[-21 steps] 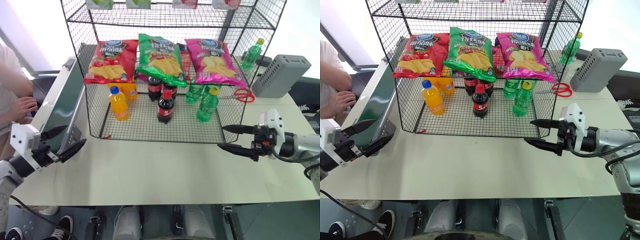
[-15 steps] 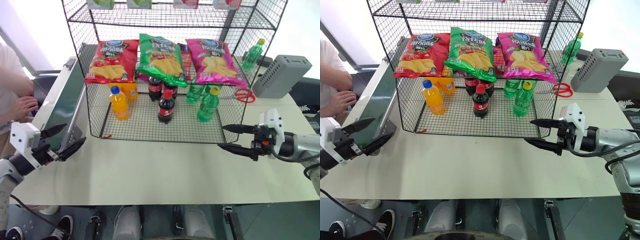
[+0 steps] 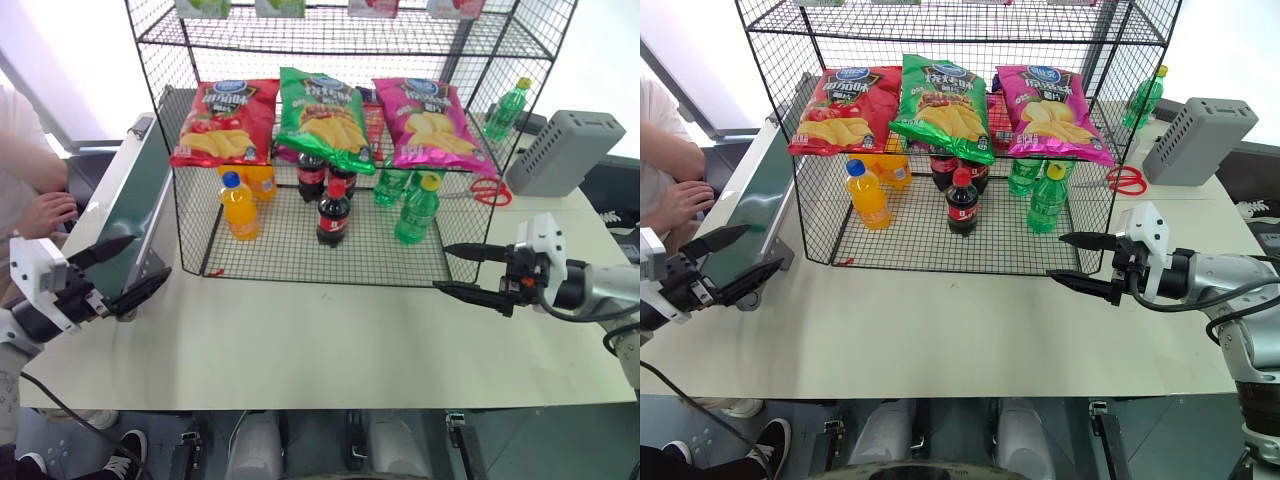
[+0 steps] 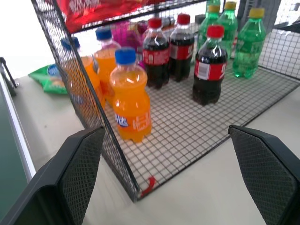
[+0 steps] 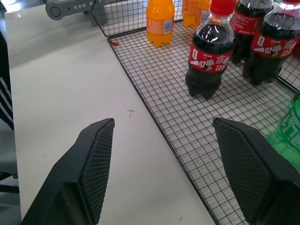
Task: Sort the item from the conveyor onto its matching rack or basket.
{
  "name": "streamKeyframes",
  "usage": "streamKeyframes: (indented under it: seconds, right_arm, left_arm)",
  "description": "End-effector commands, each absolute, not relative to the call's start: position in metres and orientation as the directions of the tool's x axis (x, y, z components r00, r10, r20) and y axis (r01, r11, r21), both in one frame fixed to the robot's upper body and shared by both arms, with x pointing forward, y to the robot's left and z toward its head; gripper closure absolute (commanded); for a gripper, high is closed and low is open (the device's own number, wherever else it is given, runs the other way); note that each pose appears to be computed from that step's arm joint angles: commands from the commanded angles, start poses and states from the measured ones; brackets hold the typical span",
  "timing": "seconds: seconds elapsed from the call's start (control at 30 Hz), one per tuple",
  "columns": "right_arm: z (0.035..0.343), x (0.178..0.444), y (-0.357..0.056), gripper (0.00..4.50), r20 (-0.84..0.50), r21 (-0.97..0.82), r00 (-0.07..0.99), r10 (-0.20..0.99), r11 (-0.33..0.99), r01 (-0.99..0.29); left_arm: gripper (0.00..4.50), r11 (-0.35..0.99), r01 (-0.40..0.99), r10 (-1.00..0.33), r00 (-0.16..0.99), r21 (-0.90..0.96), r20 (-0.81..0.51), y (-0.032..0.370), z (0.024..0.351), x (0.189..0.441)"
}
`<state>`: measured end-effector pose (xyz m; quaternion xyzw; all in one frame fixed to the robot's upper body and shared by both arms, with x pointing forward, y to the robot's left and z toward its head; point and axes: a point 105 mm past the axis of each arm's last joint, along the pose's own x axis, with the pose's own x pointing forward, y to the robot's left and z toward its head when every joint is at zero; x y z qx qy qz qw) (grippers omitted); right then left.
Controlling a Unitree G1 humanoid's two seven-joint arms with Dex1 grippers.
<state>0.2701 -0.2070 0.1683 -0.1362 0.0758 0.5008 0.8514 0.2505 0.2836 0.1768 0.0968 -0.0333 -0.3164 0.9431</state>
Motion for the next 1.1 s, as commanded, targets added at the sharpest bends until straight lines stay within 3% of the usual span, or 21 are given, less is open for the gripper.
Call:
streamKeyframes:
  seconds: [0.03,1.1]
  right_arm:
    - [0.178,0.272,-0.207,1.04,-0.24,-0.201,0.495,0.835,0.456,-0.867]
    - [0.177,0.275,-0.204,1.04,-0.229,-0.21,0.494,0.839,0.453,-0.867]
  left_arm:
    - [0.0,0.775,0.582,-0.604,0.797,0.248,0.018,0.287,0.186,0.251]
    - [0.0,0.769,0.601,-0.612,0.791,0.217,-0.023,0.28,0.171,0.254]
